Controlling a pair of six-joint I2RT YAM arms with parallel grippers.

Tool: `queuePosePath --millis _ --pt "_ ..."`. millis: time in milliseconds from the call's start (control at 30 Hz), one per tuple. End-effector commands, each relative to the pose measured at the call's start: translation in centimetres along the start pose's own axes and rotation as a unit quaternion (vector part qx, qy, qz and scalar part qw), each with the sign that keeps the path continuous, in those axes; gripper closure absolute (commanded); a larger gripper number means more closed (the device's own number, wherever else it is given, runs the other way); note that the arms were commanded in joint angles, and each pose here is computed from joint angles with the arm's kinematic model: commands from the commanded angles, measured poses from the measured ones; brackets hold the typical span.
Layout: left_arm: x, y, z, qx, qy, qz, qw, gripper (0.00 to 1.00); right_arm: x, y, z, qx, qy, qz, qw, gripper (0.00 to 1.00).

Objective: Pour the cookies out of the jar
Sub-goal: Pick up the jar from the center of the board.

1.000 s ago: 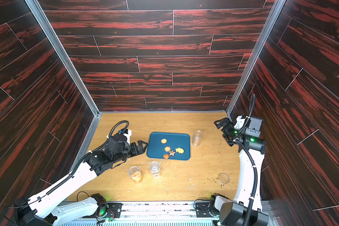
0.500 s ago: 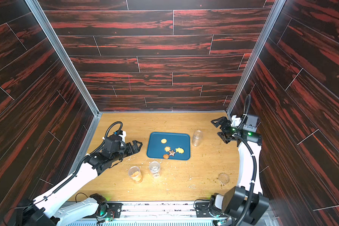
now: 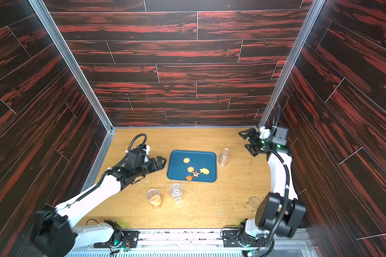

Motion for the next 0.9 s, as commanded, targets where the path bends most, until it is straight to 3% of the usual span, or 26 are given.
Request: queuePosePath --millis 0,167,300,433,733,867 --pt "-0.2 -2.9 -2.7 -0.014 -0.023 0.027 0.999 0.00 -2.7 3.7 -2.0 0.075 0.004 -0.041 0.996 0.06" --pt "-1.5 -4.7 -6.0 0.004 -0.037 0.037 0.999 0.00 -6.6 6.6 -3.0 0.124 0.031 -0.070 0.989 0.06" --pt "-2.1 -5.1 -9.1 0.043 -0.046 0.048 0.997 0.00 -8.5 8.7 -3.2 0.130 0.057 -0.110 0.984 0.07" --pt "-2.4 -5.9 -11.1 0.046 -0.049 0.051 0.996 0.00 -9.7 9.7 -2.7 0.113 0.078 -0.139 0.981 0.07" --pt "-2.2 -6.0 -11.5 0.057 -0.054 0.064 0.995 0.00 -10.1 11.3 1.1 0.114 0.127 -0.138 0.976 0.08" --pt "-1.3 -5.6 -11.0 0.056 -0.057 0.064 0.995 0.00 -9.9 11.7 4.8 0.132 0.167 -0.115 0.970 0.07"
Point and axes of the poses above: each gripper's point midway between its finger pads, its own x axis back along the fingers, its own y axis along the line the jaws close on, z = x × y, the point moved 1 cm from there along x, back along the fingers, and after that the axes turned 13 degrees about x, right-handed, at the moved point
